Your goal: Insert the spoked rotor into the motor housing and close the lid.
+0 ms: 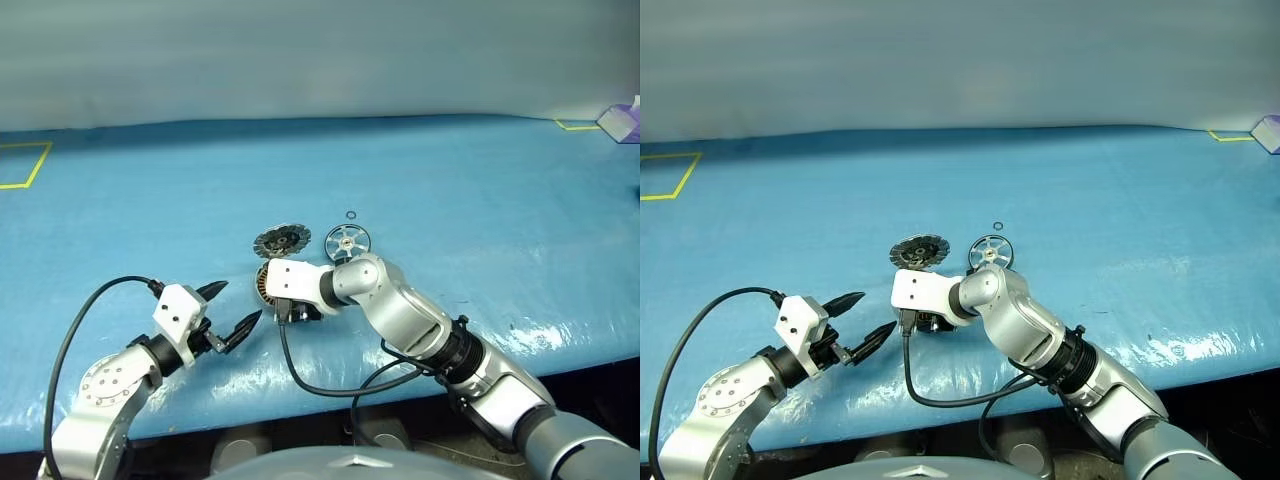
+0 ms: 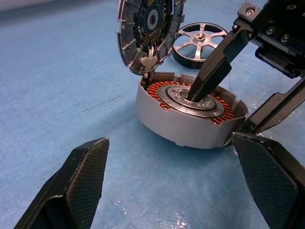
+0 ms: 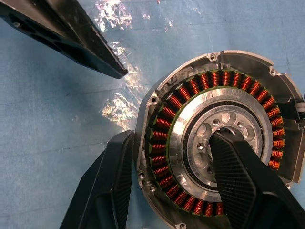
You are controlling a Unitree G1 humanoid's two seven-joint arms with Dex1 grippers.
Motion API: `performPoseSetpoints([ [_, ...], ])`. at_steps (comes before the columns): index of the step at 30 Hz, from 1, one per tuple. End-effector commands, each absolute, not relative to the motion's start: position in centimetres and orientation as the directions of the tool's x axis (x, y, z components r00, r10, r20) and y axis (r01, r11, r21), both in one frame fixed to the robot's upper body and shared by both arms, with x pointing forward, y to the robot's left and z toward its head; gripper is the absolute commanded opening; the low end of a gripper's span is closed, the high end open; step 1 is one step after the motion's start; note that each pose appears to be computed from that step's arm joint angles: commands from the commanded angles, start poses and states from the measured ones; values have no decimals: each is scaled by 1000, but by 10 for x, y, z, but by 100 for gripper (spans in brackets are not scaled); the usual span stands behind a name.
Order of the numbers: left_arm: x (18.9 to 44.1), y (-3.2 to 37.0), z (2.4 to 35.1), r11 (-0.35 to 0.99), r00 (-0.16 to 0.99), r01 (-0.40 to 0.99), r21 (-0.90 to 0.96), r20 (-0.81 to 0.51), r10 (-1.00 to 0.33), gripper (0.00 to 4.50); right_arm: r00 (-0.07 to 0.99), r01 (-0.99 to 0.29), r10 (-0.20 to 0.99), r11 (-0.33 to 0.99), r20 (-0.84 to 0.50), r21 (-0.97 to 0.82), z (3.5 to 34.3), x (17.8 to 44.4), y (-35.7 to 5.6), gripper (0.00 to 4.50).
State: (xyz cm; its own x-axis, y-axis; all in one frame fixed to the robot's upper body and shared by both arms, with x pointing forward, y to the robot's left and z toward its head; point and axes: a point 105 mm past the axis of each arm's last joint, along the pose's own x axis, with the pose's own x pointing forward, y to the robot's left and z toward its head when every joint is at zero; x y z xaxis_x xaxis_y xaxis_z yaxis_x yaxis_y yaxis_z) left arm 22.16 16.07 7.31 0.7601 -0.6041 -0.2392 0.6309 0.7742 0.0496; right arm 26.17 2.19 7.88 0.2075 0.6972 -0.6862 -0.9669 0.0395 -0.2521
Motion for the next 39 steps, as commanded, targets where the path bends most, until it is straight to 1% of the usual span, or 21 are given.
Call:
performPoseSetpoints([
  [1,222,155,79,764,754,643,52,-213,-621,450,190,-972,717,40,-671,-233,79,256,28,310],
  [5,222,154,79,762,752,646,47,-213,-624,450,264,-949,723,76,-639,-305,96,264,30,434],
  [6,222,154,78,762,752,646,47,-214,-624,450,269,-947,728,82,-630,-310,102,264,30,434],
  [9,220,151,78,758,745,652,30,-210,-633,450,284,-940,772,108,-568,-323,134,260,31,434],
  [12,219,149,76,755,741,656,20,-211,-638,450,270,-941,805,106,-528,-321,159,252,25,434],
  [16,220,147,77,748,735,663,15,-204,-647,450,289,-932,815,120,-502,-341,182,251,4,434],
  [17,220,147,77,747,734,665,16,-203,-648,450,311,-923,803,127,-509,-363,184,254,-5,434],
  [19,221,146,78,744,732,668,19,-200,-651,450,366,-903,767,156,-527,-400,184,264,-24,434],
  [21,221,146,79,741,731,671,30,-193,-654,450,435,-879,709,200,-555,-433,177,280,-45,434],
  [23,223,146,80,740,735,670,56,-188,-651,450,514,-846,652,276,-558,-456,171,300,-63,434],
  [26,223,142,83,730,731,679,77,-160,-663,450,663,-747,547,440,-511,-498,168,340,-88,434],
  [27,223,140,86,726,731,682,91,-136,-669,450,702,-712,521,510,-485,-483,169,353,-94,434],
  [30,223,137,88,722,729,685,97,-111,-676,450,800,-595,424,651,-424,-471,170,386,-110,434],
  [32,222,136,90,721,725,689,80,-83,-684,450,851,-506,358,752,-383,-423,168,406,-119,434],
  [34,222,135,91,720,723,691,69,-75,-687,450,878,-437,309,830,-366,-347,162,421,-124,434],
  [37,222,135,90,716,719,694,66,-81,-690,450,893,-373,272,894,-359,-248,157,434,-123,434],
  [39,222,136,89,718,721,692,68,-86,-687,450,890,-362,272,909,-365,-205,157,439,-116,434],
])
